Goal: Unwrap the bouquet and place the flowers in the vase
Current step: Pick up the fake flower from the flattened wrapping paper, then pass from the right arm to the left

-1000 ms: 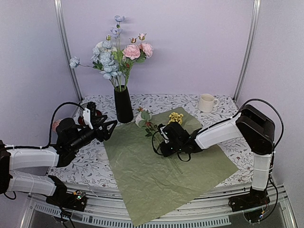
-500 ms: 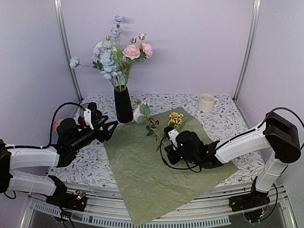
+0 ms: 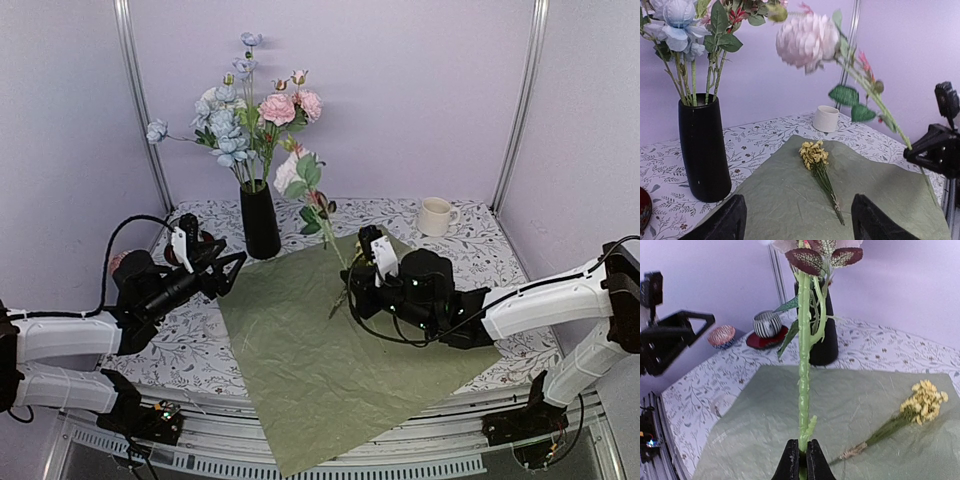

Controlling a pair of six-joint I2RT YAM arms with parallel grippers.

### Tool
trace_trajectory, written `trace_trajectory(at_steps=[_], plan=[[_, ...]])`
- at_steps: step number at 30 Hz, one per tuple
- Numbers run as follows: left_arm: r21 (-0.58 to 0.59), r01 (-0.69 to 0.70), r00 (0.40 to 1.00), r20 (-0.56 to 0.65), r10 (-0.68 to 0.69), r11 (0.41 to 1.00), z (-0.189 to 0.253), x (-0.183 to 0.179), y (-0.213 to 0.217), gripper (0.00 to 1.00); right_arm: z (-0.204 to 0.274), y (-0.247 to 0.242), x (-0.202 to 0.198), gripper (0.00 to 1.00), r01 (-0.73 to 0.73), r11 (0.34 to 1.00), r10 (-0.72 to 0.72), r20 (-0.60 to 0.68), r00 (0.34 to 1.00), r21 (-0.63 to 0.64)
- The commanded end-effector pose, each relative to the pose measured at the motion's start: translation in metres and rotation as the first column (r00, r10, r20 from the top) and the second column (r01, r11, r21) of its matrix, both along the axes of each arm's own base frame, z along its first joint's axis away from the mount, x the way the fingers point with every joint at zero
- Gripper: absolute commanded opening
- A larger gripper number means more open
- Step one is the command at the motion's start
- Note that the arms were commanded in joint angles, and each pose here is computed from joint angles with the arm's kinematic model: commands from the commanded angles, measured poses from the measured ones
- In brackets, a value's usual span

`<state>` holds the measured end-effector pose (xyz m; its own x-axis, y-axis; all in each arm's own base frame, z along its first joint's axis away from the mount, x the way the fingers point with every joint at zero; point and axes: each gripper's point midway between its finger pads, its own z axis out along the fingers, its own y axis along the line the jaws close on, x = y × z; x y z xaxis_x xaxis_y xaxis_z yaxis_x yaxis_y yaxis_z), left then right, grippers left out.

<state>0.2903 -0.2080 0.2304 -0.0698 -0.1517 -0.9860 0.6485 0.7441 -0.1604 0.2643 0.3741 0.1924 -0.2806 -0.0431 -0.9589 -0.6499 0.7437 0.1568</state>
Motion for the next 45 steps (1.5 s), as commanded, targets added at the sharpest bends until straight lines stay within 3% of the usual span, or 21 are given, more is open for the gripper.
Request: trace_trajectory(at_steps=[1, 6, 10, 16, 30, 45], plan=[[-0.004, 0.017, 1.000, 0.026, -0.017, 1.000, 0.003, -0.007, -0.002, 0.74, 0.093, 0.020, 0.002, 0.03, -0.053, 0.984, 0.025, 0.161, 0.987, 0.173], [-0.011, 0.026, 0.999, 0.033, -0.026, 1.000, 0.005, -0.009, -0.003, 0.74, 0.124, 0.043, 0.002, 0.03, -0.135, 0.965, 0.076, 0.255, 0.964, 0.226], [-0.037, 0.055, 0.998, 0.040, -0.054, 0.998, 0.011, -0.014, -0.005, 0.74, 0.103, 0.061, -0.019, 0.03, -0.296, 0.913, 0.204, 0.314, 0.927, 0.281], [-0.064, 0.126, 0.990, 0.064, -0.122, 0.990, 0.016, -0.025, -0.012, 0.75, 0.076, 0.065, -0.033, 0.02, -0.397, 0.828, 0.238, 0.393, 0.888, 0.396], [-0.087, 0.399, 0.916, 0.090, -0.392, 0.913, 0.016, -0.054, -0.046, 0.77, 0.022, 0.103, -0.047, 0.02, -0.515, 0.772, 0.382, 0.374, 0.845, 0.373], [-0.077, 0.505, 0.860, 0.129, -0.494, 0.860, 0.020, -0.074, -0.060, 0.76, -0.004, 0.129, -0.057, 0.02, -0.554, 0.768, 0.452, 0.342, 0.824, 0.321]])
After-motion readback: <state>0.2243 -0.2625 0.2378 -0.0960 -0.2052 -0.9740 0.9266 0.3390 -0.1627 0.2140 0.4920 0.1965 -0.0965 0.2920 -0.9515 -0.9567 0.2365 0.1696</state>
